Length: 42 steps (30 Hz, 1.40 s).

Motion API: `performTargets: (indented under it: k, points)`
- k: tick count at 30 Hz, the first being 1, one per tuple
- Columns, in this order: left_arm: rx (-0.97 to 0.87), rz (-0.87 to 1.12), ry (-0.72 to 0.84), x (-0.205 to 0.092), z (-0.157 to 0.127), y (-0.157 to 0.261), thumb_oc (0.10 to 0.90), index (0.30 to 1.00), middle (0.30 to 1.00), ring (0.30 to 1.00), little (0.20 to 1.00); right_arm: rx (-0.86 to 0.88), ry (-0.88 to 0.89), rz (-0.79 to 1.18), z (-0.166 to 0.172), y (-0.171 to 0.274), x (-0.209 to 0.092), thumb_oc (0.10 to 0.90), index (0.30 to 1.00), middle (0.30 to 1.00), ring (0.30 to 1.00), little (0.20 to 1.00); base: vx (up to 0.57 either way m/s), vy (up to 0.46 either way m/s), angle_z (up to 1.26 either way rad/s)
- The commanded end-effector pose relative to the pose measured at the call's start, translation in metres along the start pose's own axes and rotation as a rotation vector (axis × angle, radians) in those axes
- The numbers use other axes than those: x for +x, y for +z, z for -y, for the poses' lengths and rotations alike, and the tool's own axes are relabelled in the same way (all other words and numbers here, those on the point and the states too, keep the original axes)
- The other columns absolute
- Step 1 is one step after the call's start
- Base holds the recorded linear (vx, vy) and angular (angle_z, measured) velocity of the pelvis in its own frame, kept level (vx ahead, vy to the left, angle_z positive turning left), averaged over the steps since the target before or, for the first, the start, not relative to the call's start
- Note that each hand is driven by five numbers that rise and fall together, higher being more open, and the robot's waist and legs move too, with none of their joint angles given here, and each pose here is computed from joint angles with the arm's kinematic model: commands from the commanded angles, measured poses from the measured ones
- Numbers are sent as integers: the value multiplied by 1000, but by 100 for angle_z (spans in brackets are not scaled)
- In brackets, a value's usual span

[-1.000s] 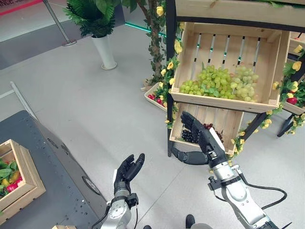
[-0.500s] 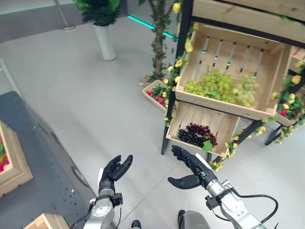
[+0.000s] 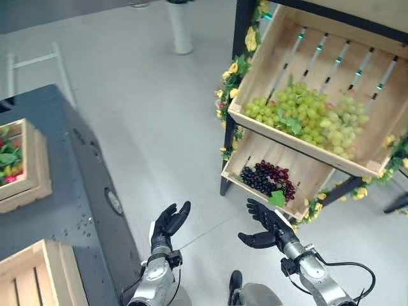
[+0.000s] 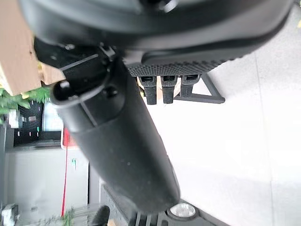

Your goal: Pick up the fruits from the basket on one side to the basket on the other side

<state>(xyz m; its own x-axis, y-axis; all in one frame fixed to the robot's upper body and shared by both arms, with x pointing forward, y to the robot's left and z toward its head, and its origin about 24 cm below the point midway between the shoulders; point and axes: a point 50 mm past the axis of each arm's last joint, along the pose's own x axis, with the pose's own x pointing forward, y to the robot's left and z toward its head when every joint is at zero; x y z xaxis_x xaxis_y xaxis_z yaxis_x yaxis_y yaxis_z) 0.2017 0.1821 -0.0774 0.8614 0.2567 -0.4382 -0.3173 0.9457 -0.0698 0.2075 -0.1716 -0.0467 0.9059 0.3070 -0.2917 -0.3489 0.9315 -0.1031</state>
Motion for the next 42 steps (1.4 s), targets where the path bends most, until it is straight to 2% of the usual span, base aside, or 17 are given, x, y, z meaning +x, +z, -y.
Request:
performTargets:
  k: [1,5,7,11,17,23,27,33,37,42]
  points:
    - [-40,206,-1,3,-2,33,800,900,900,900,900,75,26,145,0,27,12,800,900,900,900,900,81,54,19]
    - [-36,186,37,0,-8,29,800,900,900,900,900,92,44,107,-16,26,20,800,900,900,900,900,36,70,-2]
    - [-24,224,18,3,-5,37,800,900,900,900,900,179,47,95,-19,26,23,800,900,900,900,900,44,19,-44]
    - [-28,206,29,5,-6,36,800,900,900,900,900,167,66,52,-23,15,21,800,900,900,900,900,91,15,-20]
    - [13,170,11,6,-20,29,800,900,900,900,900,248,75,-6,-35,1,17,800,900,900,900,900,25,-112,34]
    - [36,100,-28,8,-1,18,800,900,900,900,900,336,38,-77,-47,-13,18,800,900,900,900,900,-44,-318,92]
    - [-18,51,13,4,-5,7,800,900,900,900,900,341,22,-134,-45,-16,22,800,900,900,900,900,-67,-403,56]
    - [-69,37,-20,0,12,2,800,900,900,900,900,341,-89,-172,-36,-19,22,800,900,900,900,900,-166,-267,28]
    - [-38,20,-96,-4,23,-3,800,900,900,900,900,371,-182,-189,-24,-29,15,800,900,900,900,900,-225,-57,99]
    - [20,-77,-32,-6,15,-25,800,900,900,900,900,443,-234,-245,-22,-43,10,800,900,900,900,900,-131,90,22]
